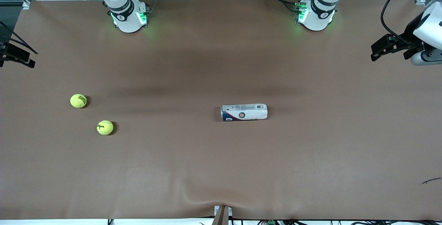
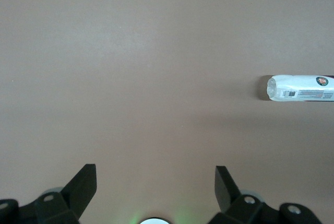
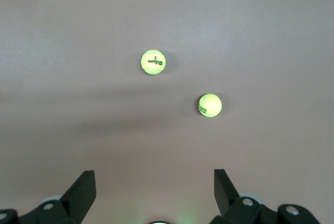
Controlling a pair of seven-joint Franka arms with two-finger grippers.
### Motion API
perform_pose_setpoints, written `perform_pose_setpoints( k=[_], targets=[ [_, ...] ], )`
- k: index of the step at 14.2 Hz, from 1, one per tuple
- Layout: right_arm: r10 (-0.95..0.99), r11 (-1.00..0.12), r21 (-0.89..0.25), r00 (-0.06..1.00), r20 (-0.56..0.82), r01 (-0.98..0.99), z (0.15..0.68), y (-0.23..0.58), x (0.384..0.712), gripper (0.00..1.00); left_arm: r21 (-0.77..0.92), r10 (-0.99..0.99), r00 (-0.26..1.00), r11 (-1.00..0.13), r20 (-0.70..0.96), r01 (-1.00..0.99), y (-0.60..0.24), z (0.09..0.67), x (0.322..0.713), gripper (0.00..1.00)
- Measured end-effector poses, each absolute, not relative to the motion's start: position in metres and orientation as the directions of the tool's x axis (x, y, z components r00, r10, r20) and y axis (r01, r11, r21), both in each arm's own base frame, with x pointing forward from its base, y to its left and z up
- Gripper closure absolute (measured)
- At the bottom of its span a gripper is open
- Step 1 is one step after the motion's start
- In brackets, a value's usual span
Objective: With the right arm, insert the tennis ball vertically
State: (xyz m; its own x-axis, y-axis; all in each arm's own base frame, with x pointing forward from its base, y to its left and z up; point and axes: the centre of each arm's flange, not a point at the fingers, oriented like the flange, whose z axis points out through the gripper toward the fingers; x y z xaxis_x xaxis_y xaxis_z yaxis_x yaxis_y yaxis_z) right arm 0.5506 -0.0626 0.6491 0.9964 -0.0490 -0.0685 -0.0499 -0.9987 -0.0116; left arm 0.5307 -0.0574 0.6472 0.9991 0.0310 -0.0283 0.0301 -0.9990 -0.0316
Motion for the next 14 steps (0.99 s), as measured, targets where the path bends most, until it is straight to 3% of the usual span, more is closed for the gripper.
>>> perform_pose_setpoints(
  k=[14],
  targets=[
    [-0.051,-0.999,-0.01,0.998,-0.041,-0.052,0.651,-0.064,0.554,0.0,-0.032,-0.028,0.998,-0.999,-0.051,-0.029,-0.089,0.636,0.533,0.0]
  ],
)
